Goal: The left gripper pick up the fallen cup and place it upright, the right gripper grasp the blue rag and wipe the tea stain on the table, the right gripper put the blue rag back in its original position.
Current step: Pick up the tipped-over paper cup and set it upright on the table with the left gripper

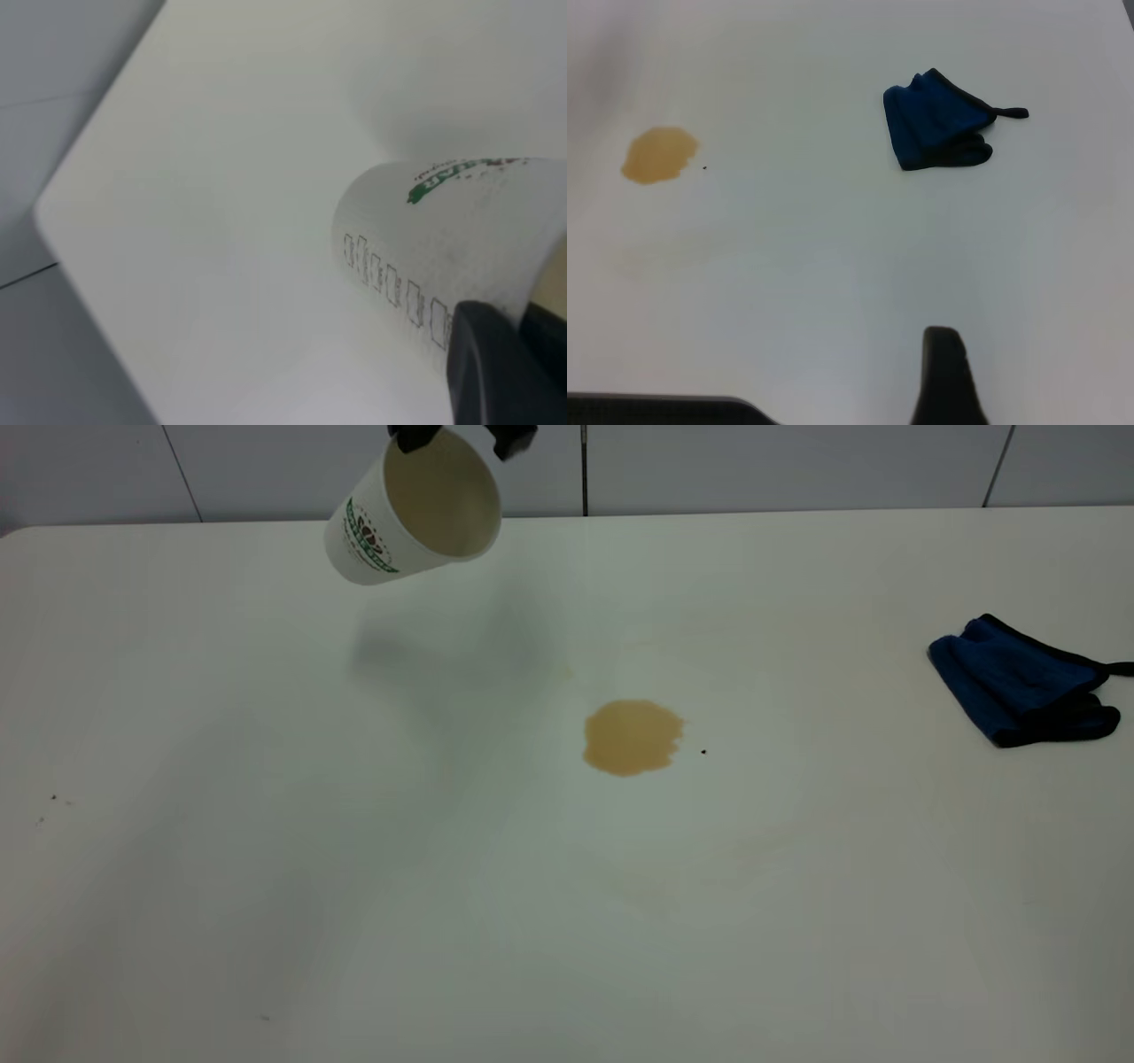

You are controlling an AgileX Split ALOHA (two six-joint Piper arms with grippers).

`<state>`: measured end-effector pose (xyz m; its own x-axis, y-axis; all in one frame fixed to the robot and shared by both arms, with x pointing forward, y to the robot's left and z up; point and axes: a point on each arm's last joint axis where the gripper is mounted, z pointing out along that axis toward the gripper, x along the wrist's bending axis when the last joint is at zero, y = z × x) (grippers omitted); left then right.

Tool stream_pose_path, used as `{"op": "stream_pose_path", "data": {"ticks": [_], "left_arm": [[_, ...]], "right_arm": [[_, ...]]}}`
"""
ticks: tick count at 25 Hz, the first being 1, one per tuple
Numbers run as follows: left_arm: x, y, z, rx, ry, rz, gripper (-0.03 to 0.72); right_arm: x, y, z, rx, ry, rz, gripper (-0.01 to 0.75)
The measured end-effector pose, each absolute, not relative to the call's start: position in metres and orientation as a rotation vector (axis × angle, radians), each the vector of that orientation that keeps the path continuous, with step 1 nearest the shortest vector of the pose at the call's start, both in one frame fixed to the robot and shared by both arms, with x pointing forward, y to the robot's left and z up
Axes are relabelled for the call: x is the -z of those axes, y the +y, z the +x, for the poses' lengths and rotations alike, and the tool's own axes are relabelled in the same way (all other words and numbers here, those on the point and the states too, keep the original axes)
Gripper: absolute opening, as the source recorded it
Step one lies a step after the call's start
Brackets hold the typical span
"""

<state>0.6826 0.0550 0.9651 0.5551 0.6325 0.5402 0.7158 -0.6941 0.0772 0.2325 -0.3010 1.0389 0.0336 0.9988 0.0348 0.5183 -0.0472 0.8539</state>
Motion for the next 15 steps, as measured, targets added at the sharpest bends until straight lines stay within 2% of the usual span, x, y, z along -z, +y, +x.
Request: {"op": "stream_pose_path", "data": {"ticks": [5, 15], "left_arm": [[-0.989, 0.096, 0.696, 0.58, -1.278, -2.806, 0.015], [-0.98, 0.192, 0.733, 0.141, -1.678, -3.022, 0.015]], "right_arm": [[-1.039, -0.301, 0.232, -0.914, 1.56, 1.645, 0.561], [-1.039, -0.301, 0.232, -0.914, 1.56, 1.645, 0.561]]}}
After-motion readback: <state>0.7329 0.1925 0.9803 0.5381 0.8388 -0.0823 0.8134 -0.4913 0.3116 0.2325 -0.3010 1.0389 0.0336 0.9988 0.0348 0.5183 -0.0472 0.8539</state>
